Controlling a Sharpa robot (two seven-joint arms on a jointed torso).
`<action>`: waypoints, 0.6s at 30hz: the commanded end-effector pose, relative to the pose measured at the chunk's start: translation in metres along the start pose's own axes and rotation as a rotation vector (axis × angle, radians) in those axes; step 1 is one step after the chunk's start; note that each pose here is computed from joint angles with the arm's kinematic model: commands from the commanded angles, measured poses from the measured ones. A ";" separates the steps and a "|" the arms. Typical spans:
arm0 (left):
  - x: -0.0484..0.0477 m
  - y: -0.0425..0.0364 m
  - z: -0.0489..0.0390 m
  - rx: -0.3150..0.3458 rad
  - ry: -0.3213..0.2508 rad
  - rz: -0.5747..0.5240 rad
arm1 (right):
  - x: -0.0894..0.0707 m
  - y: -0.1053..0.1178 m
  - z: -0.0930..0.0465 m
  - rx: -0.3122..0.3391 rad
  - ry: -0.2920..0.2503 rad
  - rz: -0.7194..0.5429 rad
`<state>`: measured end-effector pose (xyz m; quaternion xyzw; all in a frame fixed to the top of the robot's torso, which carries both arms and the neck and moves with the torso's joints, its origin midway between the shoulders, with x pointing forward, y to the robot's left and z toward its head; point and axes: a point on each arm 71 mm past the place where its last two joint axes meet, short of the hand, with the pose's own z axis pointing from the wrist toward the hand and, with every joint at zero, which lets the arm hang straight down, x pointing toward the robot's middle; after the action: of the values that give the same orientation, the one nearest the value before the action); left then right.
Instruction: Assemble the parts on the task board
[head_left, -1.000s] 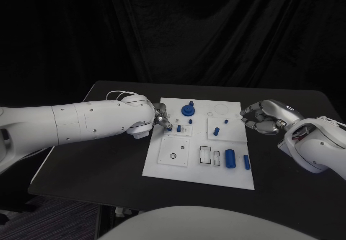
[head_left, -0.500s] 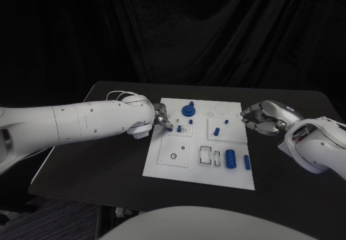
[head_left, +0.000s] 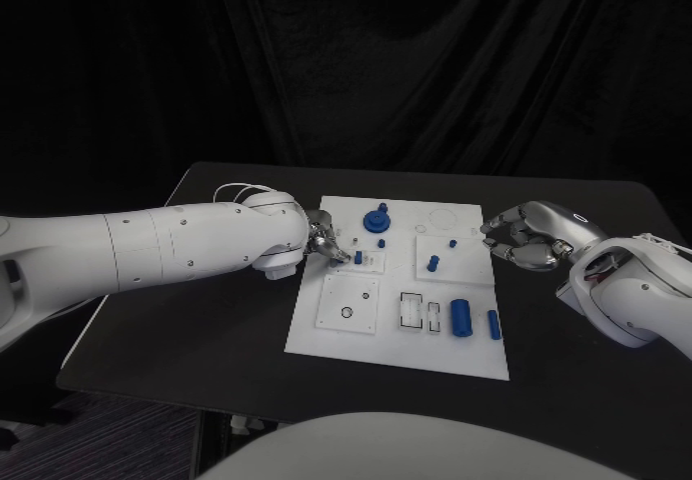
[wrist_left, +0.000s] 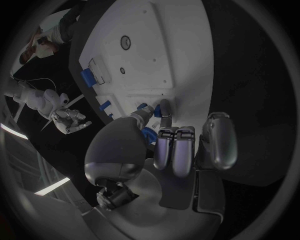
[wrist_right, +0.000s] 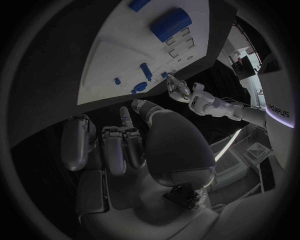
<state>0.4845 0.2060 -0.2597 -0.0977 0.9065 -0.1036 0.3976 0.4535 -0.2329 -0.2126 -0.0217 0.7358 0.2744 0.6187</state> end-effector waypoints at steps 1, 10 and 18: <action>0.0078 0.0026 0.0013 -0.007 0.049 0.024 | 0.001 -0.002 0.000 0.025 0.007 0.002; 0.0059 0.0067 0.0029 -0.027 0.044 0.021 | 0.002 -0.002 0.000 0.027 0.012 0.002; 0.0035 0.0094 0.0035 -0.029 0.026 0.009 | 0.002 -0.002 0.000 0.028 0.015 0.002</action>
<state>0.4866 0.2093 -0.2599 -0.0995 0.9079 -0.1009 0.3945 0.4535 -0.2325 -0.2133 -0.0209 0.7391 0.2732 0.6154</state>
